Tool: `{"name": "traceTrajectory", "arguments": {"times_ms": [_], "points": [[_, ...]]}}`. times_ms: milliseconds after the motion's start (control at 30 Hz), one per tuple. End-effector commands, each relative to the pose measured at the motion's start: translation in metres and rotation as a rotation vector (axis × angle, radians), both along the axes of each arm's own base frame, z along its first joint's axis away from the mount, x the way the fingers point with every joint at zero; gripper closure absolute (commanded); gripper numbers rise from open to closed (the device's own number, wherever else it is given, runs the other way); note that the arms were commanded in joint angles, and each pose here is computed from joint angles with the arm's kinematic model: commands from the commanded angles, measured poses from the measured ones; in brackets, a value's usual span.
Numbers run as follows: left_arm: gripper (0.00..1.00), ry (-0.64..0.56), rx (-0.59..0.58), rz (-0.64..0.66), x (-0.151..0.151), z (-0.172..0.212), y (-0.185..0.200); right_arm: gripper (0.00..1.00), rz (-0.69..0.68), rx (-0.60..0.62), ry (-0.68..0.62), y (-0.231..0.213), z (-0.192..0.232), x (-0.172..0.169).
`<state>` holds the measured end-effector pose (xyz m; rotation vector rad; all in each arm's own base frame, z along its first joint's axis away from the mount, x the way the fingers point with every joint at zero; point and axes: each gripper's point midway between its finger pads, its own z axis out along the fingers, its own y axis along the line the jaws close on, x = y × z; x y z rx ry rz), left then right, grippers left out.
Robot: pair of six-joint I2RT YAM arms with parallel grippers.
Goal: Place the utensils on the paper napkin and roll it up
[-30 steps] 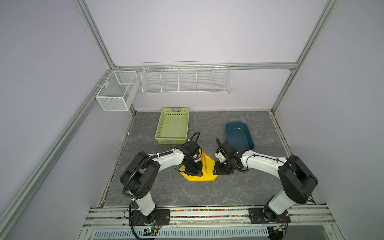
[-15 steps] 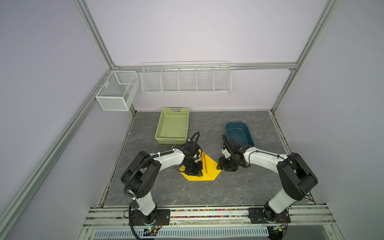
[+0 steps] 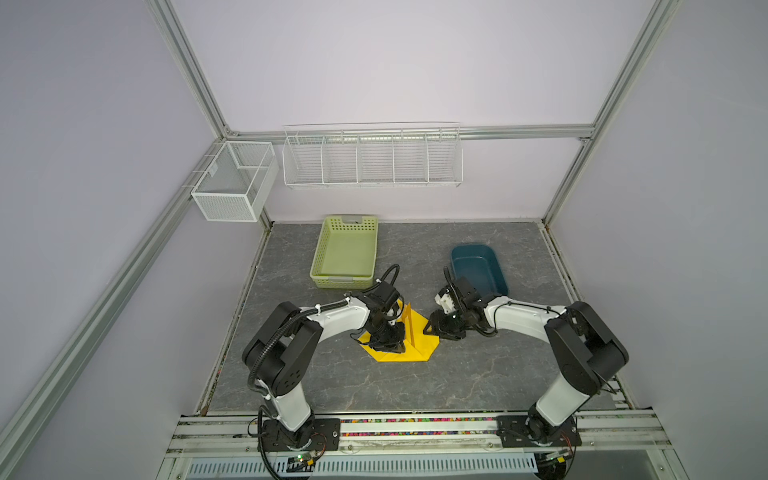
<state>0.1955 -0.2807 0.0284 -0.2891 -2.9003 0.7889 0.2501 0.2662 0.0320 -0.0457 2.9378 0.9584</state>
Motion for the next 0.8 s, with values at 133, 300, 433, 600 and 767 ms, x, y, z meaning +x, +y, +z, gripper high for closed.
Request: {"name": "traceTrajectory", "arguments": {"times_ms": [133, 300, 433, 600, 767], "points": [[0.87, 0.01, 0.025, 0.003, -0.003, -0.007, 0.004, 0.48, 0.012, 0.147, 0.08, 0.019, 0.007, -0.02], [0.87, 0.012, 0.026, 0.005, -0.003, -0.007, 0.005, 0.48, 0.008, 0.151, 0.113, 0.013, 0.007, -0.035], [0.87, 0.012, 0.025, 0.006, -0.003, -0.007, 0.004, 0.48, -0.003, 0.162, 0.111, 0.012, 0.008, -0.035], [0.87, 0.01, 0.026, 0.004, -0.003, -0.006, 0.004, 0.48, -0.014, 0.176, 0.112, 0.015, 0.011, -0.032], [0.87, 0.009, 0.028, 0.004, -0.002, -0.006, 0.005, 0.47, -0.037, 0.201, 0.085, 0.016, 0.018, -0.027]]}}
